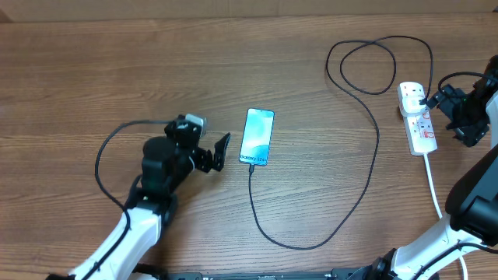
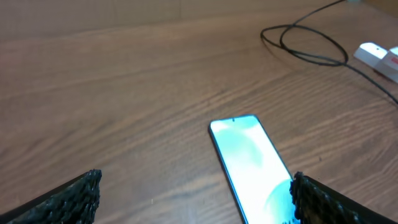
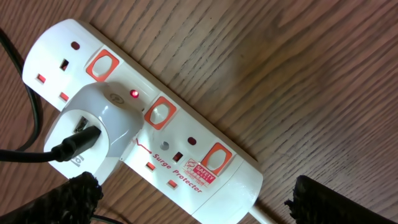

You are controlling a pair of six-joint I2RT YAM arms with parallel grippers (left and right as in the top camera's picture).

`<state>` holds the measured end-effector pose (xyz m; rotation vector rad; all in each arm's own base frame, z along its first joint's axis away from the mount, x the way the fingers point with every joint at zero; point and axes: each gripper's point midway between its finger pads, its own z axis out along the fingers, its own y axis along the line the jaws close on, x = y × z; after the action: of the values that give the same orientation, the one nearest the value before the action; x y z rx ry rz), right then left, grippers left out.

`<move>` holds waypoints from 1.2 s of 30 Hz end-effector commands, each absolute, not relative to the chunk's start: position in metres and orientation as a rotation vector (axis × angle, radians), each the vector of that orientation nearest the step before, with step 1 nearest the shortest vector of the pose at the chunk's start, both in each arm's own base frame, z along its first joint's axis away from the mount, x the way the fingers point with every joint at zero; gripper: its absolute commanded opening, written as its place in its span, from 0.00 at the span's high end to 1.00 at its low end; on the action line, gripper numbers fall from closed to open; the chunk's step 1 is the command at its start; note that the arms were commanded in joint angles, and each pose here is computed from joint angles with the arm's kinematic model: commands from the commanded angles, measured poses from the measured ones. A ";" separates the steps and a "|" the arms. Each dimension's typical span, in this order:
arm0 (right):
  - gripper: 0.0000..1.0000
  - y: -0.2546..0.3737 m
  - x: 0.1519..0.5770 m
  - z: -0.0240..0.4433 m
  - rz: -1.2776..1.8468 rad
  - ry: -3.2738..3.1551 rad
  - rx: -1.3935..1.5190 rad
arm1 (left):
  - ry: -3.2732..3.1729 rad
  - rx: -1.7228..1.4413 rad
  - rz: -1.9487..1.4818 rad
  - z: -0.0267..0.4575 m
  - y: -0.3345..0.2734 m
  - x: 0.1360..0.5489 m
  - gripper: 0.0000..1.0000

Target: Plug charger to phone and switch on socket

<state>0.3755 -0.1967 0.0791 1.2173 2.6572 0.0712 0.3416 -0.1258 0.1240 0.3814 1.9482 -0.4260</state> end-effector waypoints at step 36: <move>0.00 -0.198 0.379 0.083 0.061 2.649 1.202 | 1.887 0.126 -0.329 0.102 -0.069 0.255 0.00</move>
<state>0.3755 -0.1969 0.0792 1.2183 2.6564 0.0702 0.2550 -0.0766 0.0938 0.1612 1.9227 -0.3540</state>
